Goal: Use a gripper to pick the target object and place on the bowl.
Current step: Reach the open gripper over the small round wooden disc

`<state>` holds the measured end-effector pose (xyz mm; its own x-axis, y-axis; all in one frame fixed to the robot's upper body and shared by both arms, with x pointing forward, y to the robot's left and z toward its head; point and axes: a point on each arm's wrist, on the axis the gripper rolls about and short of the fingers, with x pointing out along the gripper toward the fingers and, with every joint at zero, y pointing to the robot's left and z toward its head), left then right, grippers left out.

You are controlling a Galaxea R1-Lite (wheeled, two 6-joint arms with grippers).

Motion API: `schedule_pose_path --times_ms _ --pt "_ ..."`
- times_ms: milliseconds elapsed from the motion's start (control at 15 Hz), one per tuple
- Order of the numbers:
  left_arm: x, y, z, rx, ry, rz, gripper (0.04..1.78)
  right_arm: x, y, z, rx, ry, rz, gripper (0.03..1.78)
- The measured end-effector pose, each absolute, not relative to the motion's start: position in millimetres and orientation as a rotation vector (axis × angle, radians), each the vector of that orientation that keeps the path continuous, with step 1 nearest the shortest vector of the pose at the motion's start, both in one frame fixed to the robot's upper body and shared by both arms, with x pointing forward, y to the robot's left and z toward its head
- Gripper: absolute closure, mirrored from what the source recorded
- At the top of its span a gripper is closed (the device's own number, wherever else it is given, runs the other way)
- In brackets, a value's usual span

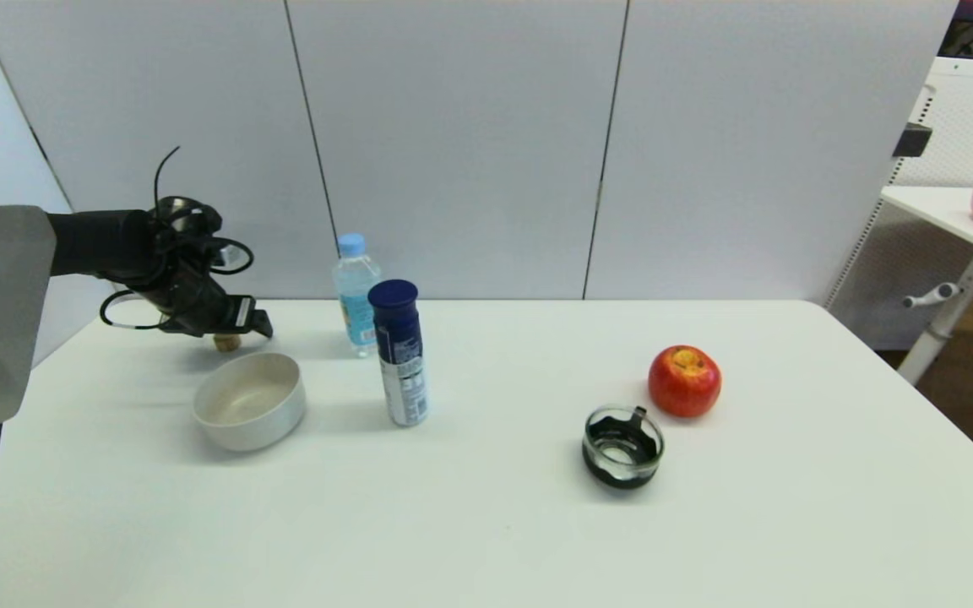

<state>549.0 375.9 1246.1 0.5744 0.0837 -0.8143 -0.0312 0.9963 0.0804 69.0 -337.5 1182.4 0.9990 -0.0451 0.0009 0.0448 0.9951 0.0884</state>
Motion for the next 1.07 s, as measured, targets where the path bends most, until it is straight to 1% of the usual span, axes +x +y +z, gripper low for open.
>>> schedule_pose_path --times_ms 1067 --pt "543.7 381.4 1248.7 0.066 0.987 0.111 0.11 69.0 -337.5 1182.5 0.089 -0.003 -0.045 0.1"
